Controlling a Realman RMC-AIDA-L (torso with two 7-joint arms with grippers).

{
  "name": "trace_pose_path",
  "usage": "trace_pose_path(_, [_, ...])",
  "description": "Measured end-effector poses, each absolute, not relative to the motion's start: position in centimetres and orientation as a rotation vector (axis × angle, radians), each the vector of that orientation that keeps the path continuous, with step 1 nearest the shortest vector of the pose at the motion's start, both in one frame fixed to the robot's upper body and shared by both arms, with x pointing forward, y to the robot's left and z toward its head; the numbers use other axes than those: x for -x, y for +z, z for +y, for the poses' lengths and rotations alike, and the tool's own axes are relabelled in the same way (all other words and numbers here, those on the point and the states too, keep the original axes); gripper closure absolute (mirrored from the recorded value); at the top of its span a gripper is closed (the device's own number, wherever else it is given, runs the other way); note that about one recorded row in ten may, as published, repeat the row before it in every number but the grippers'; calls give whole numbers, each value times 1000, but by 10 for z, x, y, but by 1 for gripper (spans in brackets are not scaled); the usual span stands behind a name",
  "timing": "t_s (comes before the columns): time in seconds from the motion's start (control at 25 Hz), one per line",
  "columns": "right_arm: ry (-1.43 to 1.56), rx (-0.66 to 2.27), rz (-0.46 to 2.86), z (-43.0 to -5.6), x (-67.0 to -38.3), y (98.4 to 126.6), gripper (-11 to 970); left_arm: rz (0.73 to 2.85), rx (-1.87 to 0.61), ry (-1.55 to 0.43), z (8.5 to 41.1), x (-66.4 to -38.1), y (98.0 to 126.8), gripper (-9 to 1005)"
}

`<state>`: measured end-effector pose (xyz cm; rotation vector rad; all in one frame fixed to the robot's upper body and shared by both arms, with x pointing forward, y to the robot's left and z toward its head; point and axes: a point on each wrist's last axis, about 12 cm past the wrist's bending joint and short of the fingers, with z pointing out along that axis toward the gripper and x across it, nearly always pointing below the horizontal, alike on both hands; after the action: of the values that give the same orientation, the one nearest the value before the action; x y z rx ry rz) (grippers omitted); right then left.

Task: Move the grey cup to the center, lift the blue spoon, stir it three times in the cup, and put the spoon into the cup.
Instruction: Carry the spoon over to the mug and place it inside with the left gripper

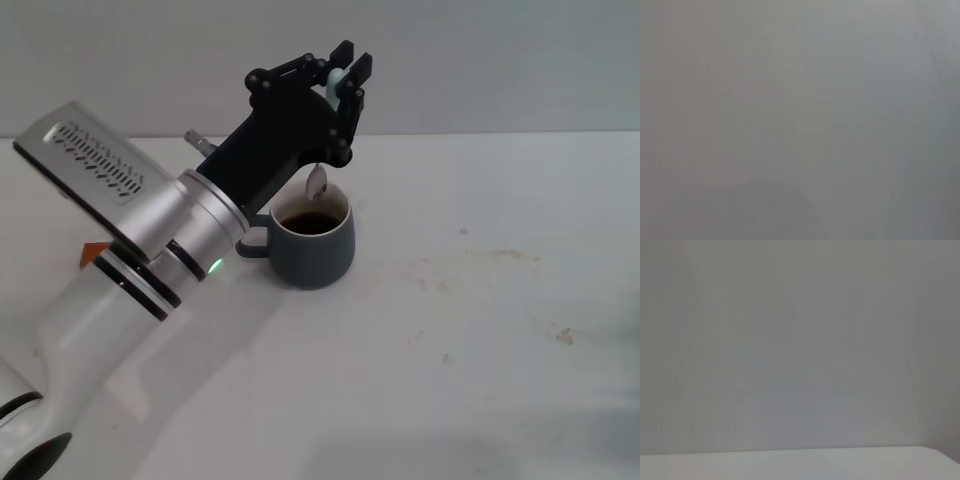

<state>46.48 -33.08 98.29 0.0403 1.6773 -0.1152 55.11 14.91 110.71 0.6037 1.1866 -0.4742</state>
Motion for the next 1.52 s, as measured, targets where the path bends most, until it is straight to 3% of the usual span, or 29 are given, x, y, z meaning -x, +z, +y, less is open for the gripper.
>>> trace_pose_path(1.52, [-107, -44, 1656, -329, -464, 985, 960, 1298, -651, -401, 157, -571, 1082, 852])
